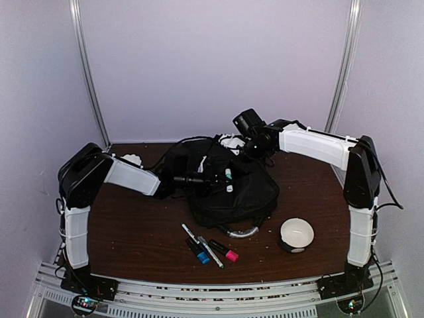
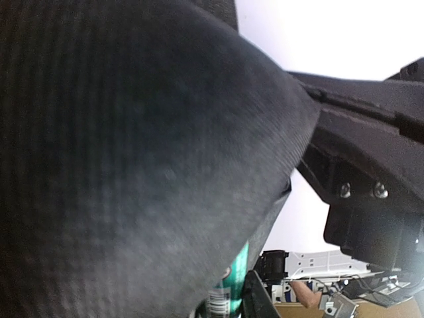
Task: Pack the student bag
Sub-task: Place the pen in the lower front pocket of the bag.
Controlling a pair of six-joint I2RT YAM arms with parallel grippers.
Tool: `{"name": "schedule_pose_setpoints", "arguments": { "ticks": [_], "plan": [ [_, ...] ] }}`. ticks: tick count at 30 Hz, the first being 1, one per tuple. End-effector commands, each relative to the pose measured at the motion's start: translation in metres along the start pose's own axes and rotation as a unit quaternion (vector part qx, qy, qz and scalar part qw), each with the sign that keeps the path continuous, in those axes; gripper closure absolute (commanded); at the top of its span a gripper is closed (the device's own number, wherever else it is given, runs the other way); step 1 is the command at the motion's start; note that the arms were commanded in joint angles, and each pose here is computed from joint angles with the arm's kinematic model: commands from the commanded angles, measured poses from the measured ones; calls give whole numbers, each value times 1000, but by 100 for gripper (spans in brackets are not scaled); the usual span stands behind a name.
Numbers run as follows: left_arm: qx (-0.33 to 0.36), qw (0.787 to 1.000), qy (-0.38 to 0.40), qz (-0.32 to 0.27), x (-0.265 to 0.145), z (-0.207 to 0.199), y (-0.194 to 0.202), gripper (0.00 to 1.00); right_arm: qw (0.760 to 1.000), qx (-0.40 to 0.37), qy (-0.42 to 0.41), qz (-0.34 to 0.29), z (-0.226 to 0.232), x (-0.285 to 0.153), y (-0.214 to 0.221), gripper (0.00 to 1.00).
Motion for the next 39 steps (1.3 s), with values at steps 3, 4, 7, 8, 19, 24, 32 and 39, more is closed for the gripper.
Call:
{"name": "schedule_pose_setpoints", "arguments": {
  "ticks": [3, 4, 7, 8, 19, 24, 32, 39],
  "plan": [
    [-87, 993, -24, -73, 2, 34, -37, 95, 993, 26, -25, -113, 6, -62, -51, 100],
    [-94, 992, -21, -77, 4, 34, -41, 95, 993, 28, -28, -111, 7, -61, -50, 100],
    [-102, 992, -16, -76, 9, 31, -47, 96, 993, 32, -30, -112, 8, -62, -50, 100],
    [-103, 991, -19, -80, 7, 29, -49, 96, 993, 33, -31, -112, 8, -62, -50, 100],
    [-74, 962, -76, -253, -30, 9, -128, 93, 991, 51, -44, -117, 12, -66, -53, 100],
    [-61, 951, -81, -293, -31, -2, -153, 68, 989, 59, -55, -127, 14, -74, -59, 100],
    [-13, 963, -70, -259, -31, -31, -147, 4, 988, 71, -47, -127, 4, -73, -59, 100],
    [67, 969, -53, -233, -50, -77, -125, 2, 988, 87, -33, -119, -14, -65, -50, 100]
  ]
}}
Point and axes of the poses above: each gripper's point midway between its finger pads, its own x axis out along the fingers, its own z axis along the line the jaws close on, y = z × x, the point moved 1 cm from there along -x, back along the fingers
